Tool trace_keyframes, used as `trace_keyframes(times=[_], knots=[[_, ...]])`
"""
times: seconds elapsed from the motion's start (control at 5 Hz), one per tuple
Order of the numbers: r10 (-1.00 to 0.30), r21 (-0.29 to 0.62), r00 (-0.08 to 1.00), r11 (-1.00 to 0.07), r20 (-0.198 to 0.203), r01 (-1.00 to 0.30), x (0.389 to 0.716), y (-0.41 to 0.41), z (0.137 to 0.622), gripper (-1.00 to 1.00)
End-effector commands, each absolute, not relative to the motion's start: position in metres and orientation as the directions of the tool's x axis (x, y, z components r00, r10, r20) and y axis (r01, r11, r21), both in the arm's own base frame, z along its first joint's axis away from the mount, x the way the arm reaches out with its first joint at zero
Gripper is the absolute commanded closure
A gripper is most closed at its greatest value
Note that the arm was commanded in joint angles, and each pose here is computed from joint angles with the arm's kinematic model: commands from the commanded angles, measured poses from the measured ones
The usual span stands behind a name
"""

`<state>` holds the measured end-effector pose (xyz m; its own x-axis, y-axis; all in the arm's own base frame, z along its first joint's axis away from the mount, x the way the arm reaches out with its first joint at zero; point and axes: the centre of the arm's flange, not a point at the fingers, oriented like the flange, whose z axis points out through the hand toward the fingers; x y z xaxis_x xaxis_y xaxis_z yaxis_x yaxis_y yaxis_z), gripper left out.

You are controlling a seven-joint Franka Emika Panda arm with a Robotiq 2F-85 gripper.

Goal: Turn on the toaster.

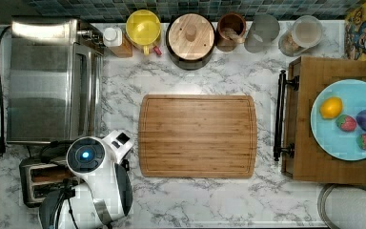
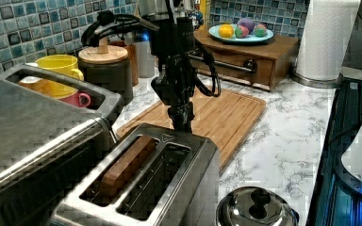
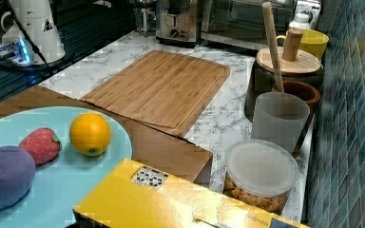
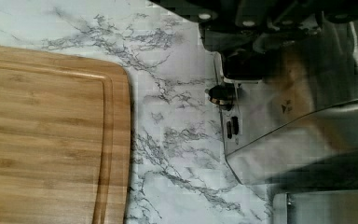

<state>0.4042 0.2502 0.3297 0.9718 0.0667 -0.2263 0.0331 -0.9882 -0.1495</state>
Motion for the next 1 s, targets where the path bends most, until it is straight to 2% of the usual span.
trace_keyframes(times=[0.2, 0.4, 0.6, 0.8, 1.0], knots=[[0.07, -0.061, 0.916, -0.997, -0.394, 0.05, 0.366, 0.252, 0.264, 1.0], [0.093, -0.015, 0.896, -0.995, -0.434, 0.096, 0.332, 0.251, 0.224, 1.0], [0.069, 0.015, 0.871, -0.996, -0.487, 0.087, 0.307, 0.25, 0.185, 1.0], [0.118, -0.003, 0.868, -0.991, -0.482, 0.133, 0.283, 0.246, 0.186, 1.0], [0.082, 0.011, 0.9, -0.995, -0.429, 0.095, 0.288, 0.25, 0.193, 1.0]])
